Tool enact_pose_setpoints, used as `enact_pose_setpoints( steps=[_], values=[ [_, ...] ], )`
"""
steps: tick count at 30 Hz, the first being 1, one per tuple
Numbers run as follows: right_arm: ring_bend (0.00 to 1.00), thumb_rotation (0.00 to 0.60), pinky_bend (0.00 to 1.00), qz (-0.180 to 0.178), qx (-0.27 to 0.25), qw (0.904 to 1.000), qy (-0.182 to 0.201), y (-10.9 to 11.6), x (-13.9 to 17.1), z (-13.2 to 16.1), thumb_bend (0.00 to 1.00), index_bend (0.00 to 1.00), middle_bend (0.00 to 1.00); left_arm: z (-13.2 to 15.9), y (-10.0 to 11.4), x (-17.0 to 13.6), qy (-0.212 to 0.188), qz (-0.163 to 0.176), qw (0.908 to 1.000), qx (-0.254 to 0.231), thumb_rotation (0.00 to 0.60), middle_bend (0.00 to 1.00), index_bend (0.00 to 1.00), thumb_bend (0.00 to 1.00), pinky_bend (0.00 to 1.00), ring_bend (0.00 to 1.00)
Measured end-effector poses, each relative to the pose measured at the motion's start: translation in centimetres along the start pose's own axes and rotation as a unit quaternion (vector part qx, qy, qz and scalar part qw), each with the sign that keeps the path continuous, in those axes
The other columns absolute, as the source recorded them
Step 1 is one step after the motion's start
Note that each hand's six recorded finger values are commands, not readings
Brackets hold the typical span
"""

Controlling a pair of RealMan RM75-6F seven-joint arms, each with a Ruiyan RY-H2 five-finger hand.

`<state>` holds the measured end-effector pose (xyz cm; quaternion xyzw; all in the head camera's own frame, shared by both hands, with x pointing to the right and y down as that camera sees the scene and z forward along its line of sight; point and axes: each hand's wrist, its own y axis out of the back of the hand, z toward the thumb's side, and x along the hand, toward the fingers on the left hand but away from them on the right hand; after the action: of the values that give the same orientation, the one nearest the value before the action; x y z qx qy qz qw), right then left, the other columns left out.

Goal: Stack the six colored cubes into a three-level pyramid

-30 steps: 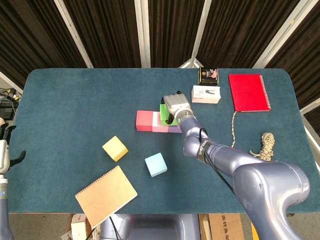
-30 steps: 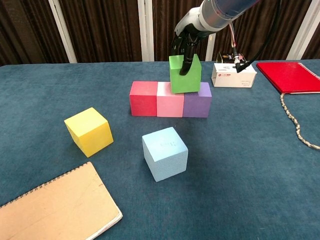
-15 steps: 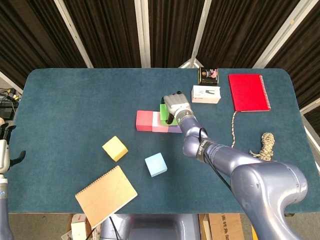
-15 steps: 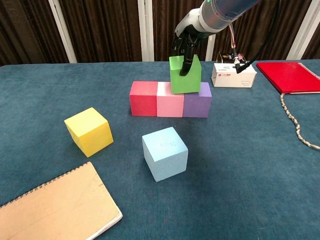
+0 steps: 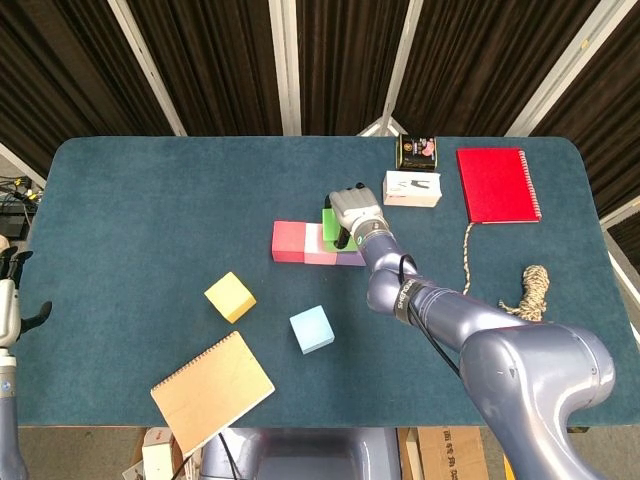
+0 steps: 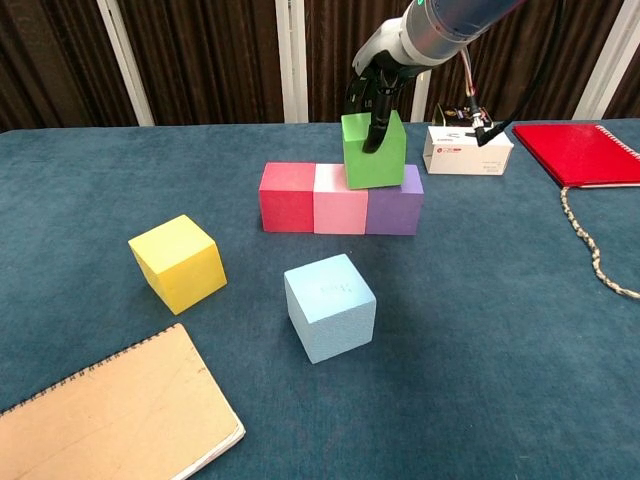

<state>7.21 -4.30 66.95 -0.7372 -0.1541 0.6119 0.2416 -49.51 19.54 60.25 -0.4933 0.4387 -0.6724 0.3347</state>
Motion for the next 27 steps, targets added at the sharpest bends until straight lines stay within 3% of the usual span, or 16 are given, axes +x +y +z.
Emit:
enact_pose_setpoints(
  steps=[27],
  values=[
    [0.13,0.600,0.00,0.003,-0.004,1.0000,-0.002,-0.33,0.03,0.13,0.34,0.31,0.27,0.03,0.00,-0.02,-0.001,0.000,1.0000,0.000,0.600,0.08,0.18,0.31,0.00,0.00]
  ],
)
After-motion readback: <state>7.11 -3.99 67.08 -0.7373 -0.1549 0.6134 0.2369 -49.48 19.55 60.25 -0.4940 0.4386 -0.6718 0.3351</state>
